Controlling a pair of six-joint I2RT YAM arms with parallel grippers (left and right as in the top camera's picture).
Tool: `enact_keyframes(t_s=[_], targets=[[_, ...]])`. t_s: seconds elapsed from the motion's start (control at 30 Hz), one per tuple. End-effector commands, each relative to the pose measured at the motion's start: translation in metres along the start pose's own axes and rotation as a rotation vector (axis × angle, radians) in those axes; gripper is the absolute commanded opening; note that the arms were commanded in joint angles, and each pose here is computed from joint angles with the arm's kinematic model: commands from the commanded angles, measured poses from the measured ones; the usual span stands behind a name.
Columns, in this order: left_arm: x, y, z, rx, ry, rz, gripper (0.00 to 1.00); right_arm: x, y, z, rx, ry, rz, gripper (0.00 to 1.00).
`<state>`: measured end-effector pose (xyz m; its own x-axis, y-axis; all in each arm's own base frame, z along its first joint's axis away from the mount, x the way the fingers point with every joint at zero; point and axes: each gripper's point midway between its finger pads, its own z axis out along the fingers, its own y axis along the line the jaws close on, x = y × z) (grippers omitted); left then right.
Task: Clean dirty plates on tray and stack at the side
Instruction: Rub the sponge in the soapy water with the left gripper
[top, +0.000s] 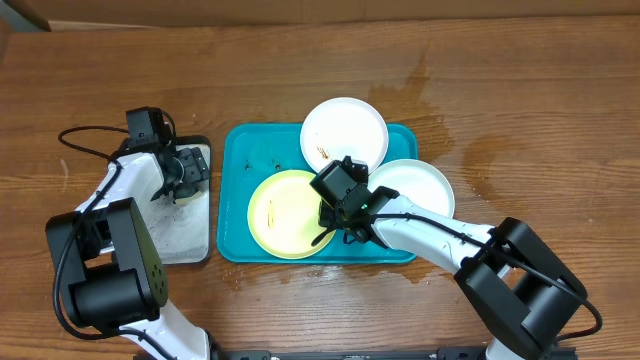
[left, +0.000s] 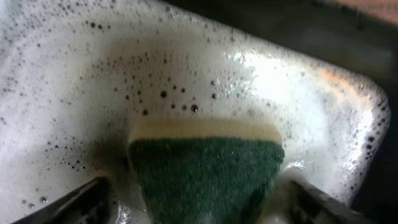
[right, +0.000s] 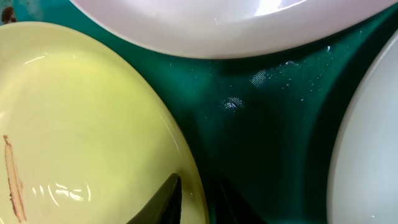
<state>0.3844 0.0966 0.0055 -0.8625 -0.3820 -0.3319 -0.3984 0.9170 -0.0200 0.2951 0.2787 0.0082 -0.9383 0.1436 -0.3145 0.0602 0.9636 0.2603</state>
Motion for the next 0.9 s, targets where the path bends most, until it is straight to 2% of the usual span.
enact_keyframes(t_s=[0.0, 0.13, 0.23, 0.37, 0.57, 0.7, 0.77, 0.87], targets=[[0.006, -0.003, 0.008, 0.009, 0.014, 0.004, 0.86, 0.002, -0.005, 0.003, 0.017, 0.004, 0.000, 0.20], [0.003, -0.004, 0.008, 0.011, 0.002, 0.004, 0.78, 0.002, -0.005, 0.003, 0.017, 0.003, 0.000, 0.21], [-0.001, -0.004, 0.008, 0.013, -0.014, 0.003, 0.66, 0.002, -0.005, 0.003, 0.016, 0.003, 0.000, 0.21], [-0.007, -0.006, 0.008, 0.018, -0.038, 0.002, 0.57, 0.002, -0.005, 0.003, 0.017, 0.003, 0.000, 0.21], [-0.010, -0.006, 0.008, 0.020, -0.050, 0.002, 0.31, 0.002, -0.006, 0.003, 0.019, 0.005, 0.000, 0.21], [-0.009, -0.006, 0.008, 0.020, -0.050, 0.002, 0.26, 0.002, -0.006, 0.003, 0.019, 0.005, 0.000, 0.20], [-0.009, -0.006, 0.008, 0.020, -0.047, 0.002, 0.29, 0.002, -0.006, 0.003, 0.019, 0.005, 0.000, 0.21], [-0.008, -0.006, 0.008, 0.019, -0.044, 0.002, 0.31, 0.001, -0.005, 0.003, 0.016, 0.002, 0.001, 0.28]])
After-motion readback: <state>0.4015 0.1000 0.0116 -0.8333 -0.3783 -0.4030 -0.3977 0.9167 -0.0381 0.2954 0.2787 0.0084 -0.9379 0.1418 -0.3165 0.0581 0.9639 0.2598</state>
